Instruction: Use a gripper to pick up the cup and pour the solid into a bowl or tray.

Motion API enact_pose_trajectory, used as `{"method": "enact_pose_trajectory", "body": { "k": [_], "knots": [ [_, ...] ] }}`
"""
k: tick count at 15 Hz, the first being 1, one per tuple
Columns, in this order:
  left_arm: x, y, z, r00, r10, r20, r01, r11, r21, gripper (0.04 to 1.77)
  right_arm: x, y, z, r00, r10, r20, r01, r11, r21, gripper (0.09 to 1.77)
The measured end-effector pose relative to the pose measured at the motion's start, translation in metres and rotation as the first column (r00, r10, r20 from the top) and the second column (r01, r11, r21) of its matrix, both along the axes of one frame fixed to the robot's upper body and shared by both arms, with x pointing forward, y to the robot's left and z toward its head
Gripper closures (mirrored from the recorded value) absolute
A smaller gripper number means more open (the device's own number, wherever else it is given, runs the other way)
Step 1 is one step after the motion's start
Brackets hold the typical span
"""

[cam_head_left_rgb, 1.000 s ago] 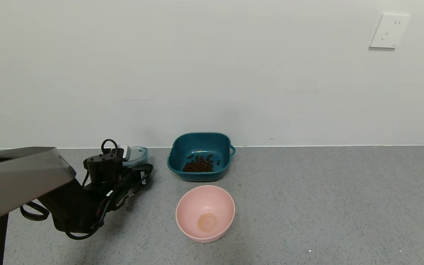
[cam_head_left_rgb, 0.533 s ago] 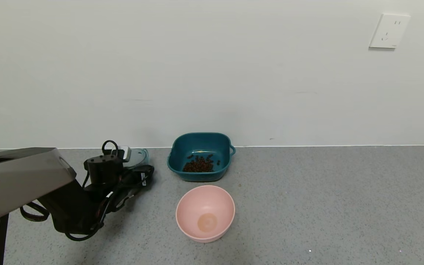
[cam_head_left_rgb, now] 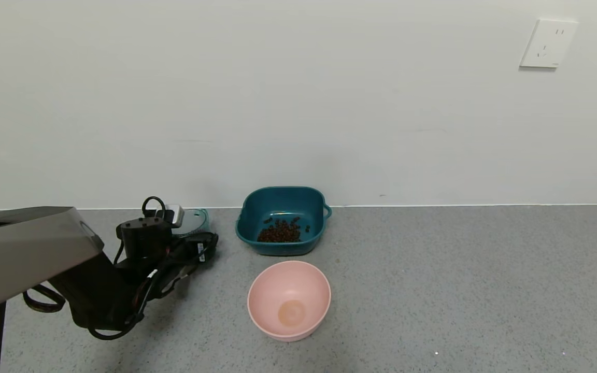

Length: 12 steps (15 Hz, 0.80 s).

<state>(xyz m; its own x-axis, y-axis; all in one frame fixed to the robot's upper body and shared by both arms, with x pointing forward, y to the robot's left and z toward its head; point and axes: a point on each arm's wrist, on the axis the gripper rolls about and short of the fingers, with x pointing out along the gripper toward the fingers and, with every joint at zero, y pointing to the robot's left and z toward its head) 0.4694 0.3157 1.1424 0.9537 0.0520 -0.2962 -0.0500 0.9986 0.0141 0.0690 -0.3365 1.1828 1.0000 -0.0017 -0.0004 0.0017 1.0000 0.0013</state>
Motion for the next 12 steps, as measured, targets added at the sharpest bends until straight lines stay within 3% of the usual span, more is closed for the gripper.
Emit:
{"method": "enact_pose_trajectory", "body": {
  "k": [6, 9, 12],
  "knots": [
    [-0.020, -0.001, 0.037, 0.999, -0.012, -0.031, 0.012, 1.000, 0.005, 0.13, 0.000, 0.000, 0.000, 1.000, 0.000, 0.000, 0.000, 1.000, 0.000, 0.15],
    [-0.035, -0.001, 0.074, 0.999, -0.015, -0.038, 0.015, 1.000, 0.006, 0.12, 0.000, 0.000, 0.000, 1.000, 0.000, 0.000, 0.000, 1.000, 0.000, 0.15],
    [-0.061, -0.008, 0.126, 0.997, -0.045, -0.057, 0.045, 0.999, 0.005, 0.11, 0.000, 0.000, 0.000, 1.000, 0.000, 0.000, 0.000, 1.000, 0.000, 0.15]
  ]
}}
